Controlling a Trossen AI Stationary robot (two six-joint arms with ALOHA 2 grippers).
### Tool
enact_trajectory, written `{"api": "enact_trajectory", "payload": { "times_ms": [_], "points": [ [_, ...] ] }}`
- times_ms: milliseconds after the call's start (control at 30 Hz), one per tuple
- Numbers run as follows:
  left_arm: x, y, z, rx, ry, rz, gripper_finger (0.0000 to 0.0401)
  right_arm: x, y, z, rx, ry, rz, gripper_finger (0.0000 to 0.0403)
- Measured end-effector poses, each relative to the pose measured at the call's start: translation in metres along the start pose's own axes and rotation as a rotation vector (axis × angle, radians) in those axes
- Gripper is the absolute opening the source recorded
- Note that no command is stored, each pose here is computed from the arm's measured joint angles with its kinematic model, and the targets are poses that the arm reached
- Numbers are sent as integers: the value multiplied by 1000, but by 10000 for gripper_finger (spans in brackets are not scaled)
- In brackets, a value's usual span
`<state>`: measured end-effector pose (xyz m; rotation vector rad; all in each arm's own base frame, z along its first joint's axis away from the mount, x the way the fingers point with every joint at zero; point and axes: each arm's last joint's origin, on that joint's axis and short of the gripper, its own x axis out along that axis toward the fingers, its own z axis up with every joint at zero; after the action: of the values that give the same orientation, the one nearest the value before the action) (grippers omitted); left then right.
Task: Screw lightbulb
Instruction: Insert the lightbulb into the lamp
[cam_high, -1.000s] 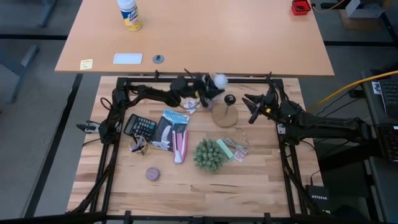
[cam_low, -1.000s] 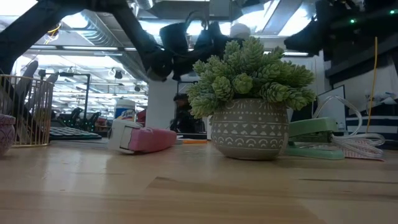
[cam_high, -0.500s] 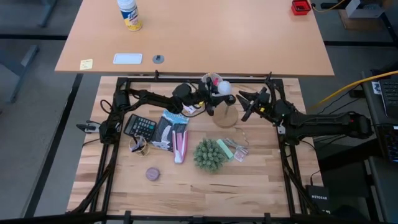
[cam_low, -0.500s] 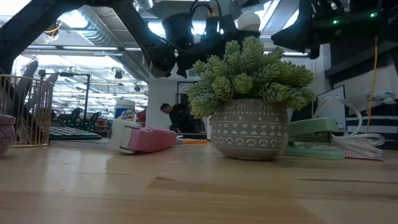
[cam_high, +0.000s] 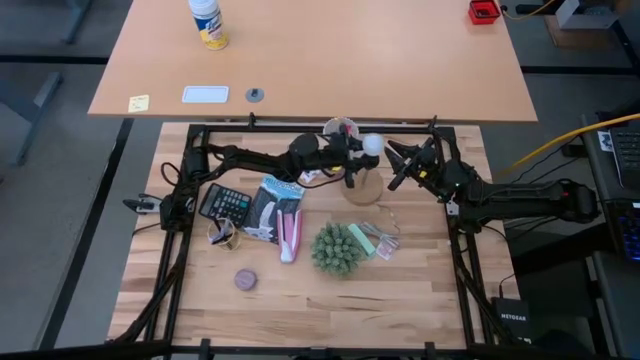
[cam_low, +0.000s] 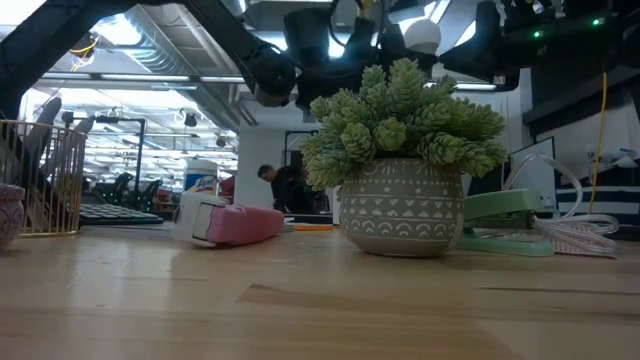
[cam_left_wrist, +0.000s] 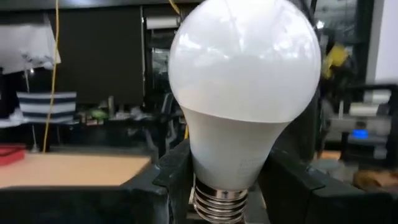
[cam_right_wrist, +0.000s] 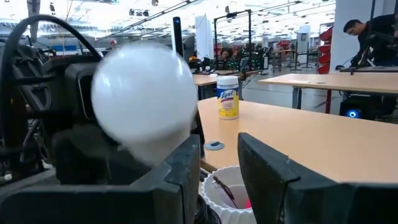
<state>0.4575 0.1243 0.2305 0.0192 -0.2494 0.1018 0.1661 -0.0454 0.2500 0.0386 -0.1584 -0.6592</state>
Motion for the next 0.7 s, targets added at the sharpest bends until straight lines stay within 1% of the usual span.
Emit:
{"api": "enact_trajectory", "payload": {
  "times_ms": [133, 367, 600, 700],
  "points": [
    [0, 0, -5, -4, 50, 12, 150, 0, 0, 0, -1, 1, 0, 113],
    [0, 1, -8, 26, 77, 14, 150, 0, 0, 0, -4, 2, -5, 113],
    [-1, 6, -9, 23, 98, 31, 150, 0, 0, 0, -27, 0, -6, 113],
    [-2, 6, -11, 20, 119, 33, 150, 0, 0, 3, -25, -24, -1, 113]
  ]
}}
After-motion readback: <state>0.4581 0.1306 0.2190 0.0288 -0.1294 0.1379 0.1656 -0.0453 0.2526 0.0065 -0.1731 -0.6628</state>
